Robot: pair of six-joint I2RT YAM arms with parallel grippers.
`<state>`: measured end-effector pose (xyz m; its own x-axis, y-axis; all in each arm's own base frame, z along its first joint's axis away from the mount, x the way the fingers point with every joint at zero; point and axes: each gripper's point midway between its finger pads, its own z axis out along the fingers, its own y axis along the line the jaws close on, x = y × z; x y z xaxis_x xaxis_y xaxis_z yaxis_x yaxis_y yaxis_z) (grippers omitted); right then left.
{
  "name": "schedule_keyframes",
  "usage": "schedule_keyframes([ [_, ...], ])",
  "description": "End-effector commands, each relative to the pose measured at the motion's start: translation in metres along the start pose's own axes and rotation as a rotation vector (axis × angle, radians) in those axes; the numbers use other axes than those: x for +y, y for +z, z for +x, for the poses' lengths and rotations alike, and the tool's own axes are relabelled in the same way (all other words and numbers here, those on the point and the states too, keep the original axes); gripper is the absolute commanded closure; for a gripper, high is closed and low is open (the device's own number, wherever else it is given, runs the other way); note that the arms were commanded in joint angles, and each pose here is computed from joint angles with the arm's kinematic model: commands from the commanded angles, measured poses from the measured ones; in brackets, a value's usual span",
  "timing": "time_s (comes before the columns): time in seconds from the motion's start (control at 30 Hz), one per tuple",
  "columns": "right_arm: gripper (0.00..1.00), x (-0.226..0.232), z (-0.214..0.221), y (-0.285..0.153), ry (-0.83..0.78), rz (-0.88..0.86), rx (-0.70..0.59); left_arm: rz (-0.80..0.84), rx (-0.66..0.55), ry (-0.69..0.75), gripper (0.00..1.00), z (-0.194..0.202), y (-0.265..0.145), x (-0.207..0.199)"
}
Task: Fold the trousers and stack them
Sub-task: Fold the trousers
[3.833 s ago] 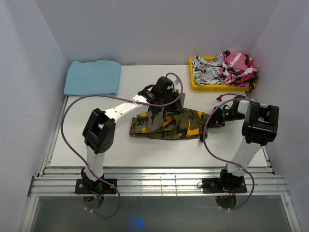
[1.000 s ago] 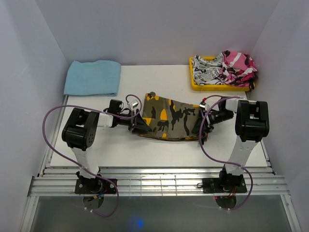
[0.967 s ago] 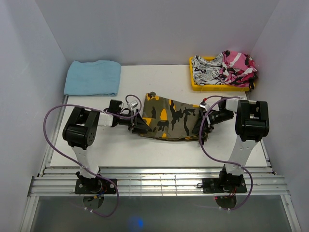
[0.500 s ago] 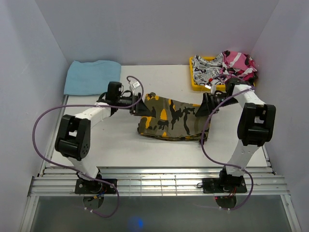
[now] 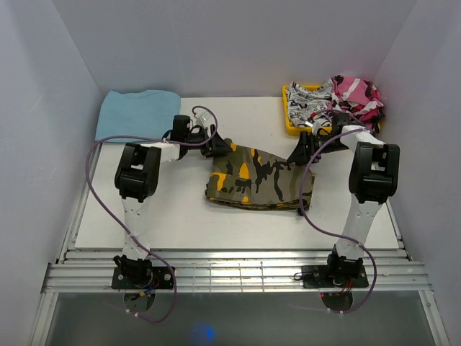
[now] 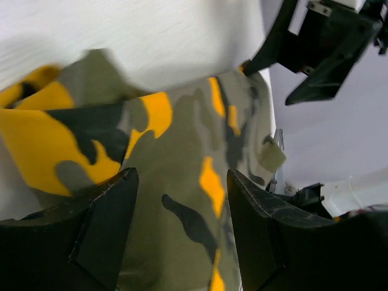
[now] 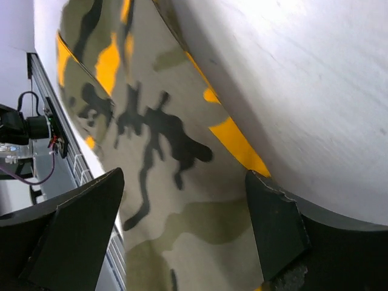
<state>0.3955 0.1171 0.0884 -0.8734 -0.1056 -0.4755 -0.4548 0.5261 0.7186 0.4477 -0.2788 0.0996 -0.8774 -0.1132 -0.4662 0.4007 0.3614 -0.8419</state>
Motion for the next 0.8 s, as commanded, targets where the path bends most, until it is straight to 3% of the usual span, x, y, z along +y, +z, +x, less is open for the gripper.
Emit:
schedule_keyframes([
  [0.0,0.15,-0.022,0.006,0.008,0.007,0.047,-0.006,-0.025,-0.062,-0.055,0.29,-0.017,-0.001,0.019],
  [0.1,0.18,-0.033,0.003,0.008,-0.008,0.083,0.001,-0.026,-0.068,-0.027,0.28,-0.021,-0.003,0.024],
  [0.2,0.19,-0.013,-0.025,-0.01,-0.097,0.124,-0.031,0.0,-0.104,0.052,0.22,-0.042,-0.023,-0.01],
  [0.33,0.18,0.058,-0.072,-0.035,-0.373,0.218,-0.093,-0.031,-0.16,0.1,0.02,-0.056,-0.07,-0.055],
  [0.4,0.17,0.084,-0.081,-0.032,-0.483,0.27,-0.1,-0.12,-0.17,0.065,0.02,-0.045,-0.09,-0.05],
  [0.43,0.17,0.104,-0.085,-0.036,-0.546,0.288,-0.122,-0.146,-0.223,0.103,0.02,-0.052,-0.114,-0.068],
  [0.53,0.15,0.14,-0.07,-0.005,-0.677,0.309,-0.085,-0.229,-0.27,0.047,0.02,-0.027,-0.158,-0.069],
  [0.63,0.14,0.177,-0.036,0.054,-0.806,0.288,0.011,-0.324,-0.326,-0.043,0.02,-0.005,-0.195,-0.06],
  [0.77,0.13,0.199,-0.005,0.108,-0.915,0.309,0.095,-0.412,-0.409,-0.113,0.02,0.018,-0.221,-0.057],
])
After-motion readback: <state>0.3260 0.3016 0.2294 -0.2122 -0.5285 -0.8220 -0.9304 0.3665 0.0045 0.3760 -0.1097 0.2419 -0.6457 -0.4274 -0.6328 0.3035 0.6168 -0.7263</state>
